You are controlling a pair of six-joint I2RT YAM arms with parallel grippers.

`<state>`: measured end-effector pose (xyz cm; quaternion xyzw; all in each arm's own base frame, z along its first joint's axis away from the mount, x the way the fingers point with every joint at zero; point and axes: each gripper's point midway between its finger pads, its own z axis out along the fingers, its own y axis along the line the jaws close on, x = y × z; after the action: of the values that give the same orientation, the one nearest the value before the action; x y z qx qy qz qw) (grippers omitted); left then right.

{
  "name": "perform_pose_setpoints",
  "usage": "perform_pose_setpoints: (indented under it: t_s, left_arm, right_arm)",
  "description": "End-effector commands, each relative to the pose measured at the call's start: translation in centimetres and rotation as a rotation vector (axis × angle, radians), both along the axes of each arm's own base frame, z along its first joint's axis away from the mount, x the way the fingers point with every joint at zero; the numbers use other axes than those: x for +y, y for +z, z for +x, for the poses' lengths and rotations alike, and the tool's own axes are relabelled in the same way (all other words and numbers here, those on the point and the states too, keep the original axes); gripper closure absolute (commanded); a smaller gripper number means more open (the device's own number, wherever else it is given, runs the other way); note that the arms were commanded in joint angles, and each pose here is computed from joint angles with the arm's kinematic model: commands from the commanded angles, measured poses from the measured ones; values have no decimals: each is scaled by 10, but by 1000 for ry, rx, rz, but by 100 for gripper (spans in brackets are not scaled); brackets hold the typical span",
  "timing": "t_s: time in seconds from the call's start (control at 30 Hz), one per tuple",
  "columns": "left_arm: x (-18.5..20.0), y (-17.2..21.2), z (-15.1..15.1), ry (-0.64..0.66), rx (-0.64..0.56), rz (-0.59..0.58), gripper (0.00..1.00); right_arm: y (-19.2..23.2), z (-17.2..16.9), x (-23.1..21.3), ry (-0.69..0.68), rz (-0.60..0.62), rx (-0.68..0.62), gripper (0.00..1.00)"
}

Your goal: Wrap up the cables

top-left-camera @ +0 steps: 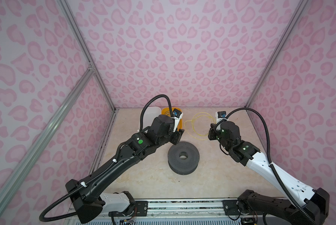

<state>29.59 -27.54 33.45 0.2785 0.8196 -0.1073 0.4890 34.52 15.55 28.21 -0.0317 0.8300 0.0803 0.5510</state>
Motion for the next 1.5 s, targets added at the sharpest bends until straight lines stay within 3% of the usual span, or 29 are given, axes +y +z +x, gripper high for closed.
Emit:
perform_pose_setpoints:
  t_s: [0.0, 0.47, 0.77, 0.83, 1.03, 1.27, 1.47]
  left_arm:
    - [15, 19, 24, 119, -165, 171, 45]
    - [-40, 15, 6, -181, -102, 109, 44]
    - [-43, 8, 33, -90, -146, 169, 52]
    - [-43, 7, 39, -71, -157, 184, 58]
    - [-43, 12, 41, -59, -174, 173, 63]
    - [-43, 9, 42, -49, -173, 167, 89]
    - [-33, 19, 48, 16, -163, 34, 96]
  right_arm:
    - [2, -1, -4, -32, -20, -14, 100]
    - [6, -11, 0, -8, -4, -19, 100]
    - [8, -18, 7, 19, 12, -21, 100]
    - [7, -20, 8, 24, 12, -19, 100]
    - [4, -23, 13, 37, 6, -16, 100]
    - [1, -25, 13, 33, 15, -17, 100]
    - [-6, -24, 10, 2, 33, -15, 100]
